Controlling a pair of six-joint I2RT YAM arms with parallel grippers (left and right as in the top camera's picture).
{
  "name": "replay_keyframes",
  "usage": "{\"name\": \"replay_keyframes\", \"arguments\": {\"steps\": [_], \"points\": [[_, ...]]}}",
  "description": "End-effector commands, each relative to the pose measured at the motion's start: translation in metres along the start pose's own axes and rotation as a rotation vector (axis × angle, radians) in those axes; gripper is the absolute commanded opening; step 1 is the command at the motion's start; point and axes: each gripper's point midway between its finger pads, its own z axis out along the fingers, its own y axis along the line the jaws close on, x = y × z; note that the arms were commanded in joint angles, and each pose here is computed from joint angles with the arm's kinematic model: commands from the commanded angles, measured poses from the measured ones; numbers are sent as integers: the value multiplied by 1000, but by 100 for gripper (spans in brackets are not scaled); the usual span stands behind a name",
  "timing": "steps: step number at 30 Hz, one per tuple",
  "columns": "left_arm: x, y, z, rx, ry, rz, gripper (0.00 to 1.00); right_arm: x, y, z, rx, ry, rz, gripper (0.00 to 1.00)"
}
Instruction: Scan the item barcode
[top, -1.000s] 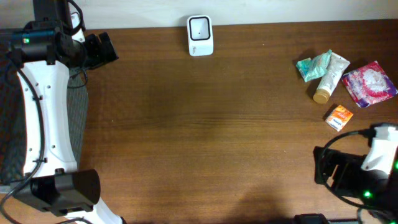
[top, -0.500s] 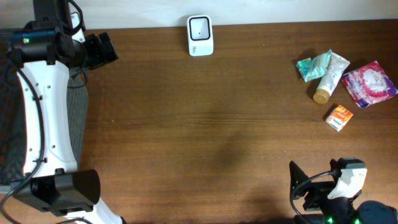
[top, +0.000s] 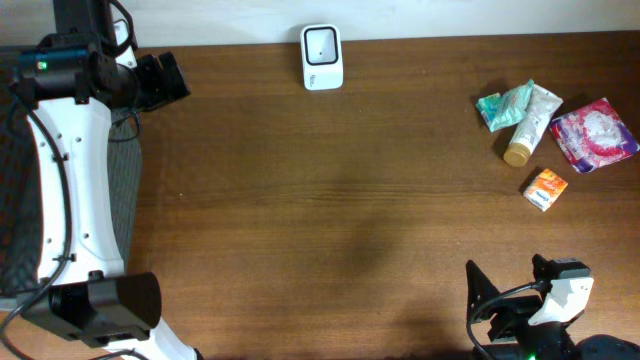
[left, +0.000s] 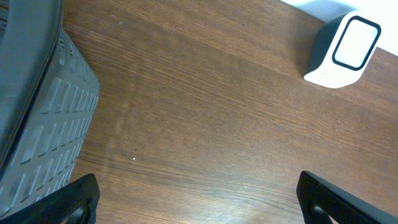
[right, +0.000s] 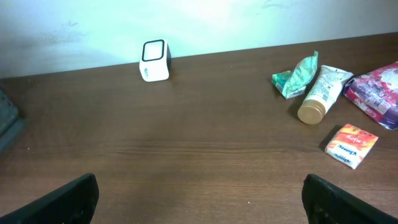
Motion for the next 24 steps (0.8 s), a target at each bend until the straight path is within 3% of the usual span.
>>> {"name": "replay_keyframes", "arguments": {"steps": [1, 19, 24], "points": [[-3, 1, -4, -1, -16, 0, 99, 0, 4, -1, -24, -8, -16, 99], [-3, 1, -4, 0, -16, 0, 99, 16, 0, -3, -19, -61, -54, 99], [-3, 1, -4, -1, -16, 0, 99, 23, -4, 19, -20, -69, -55, 99]]}}
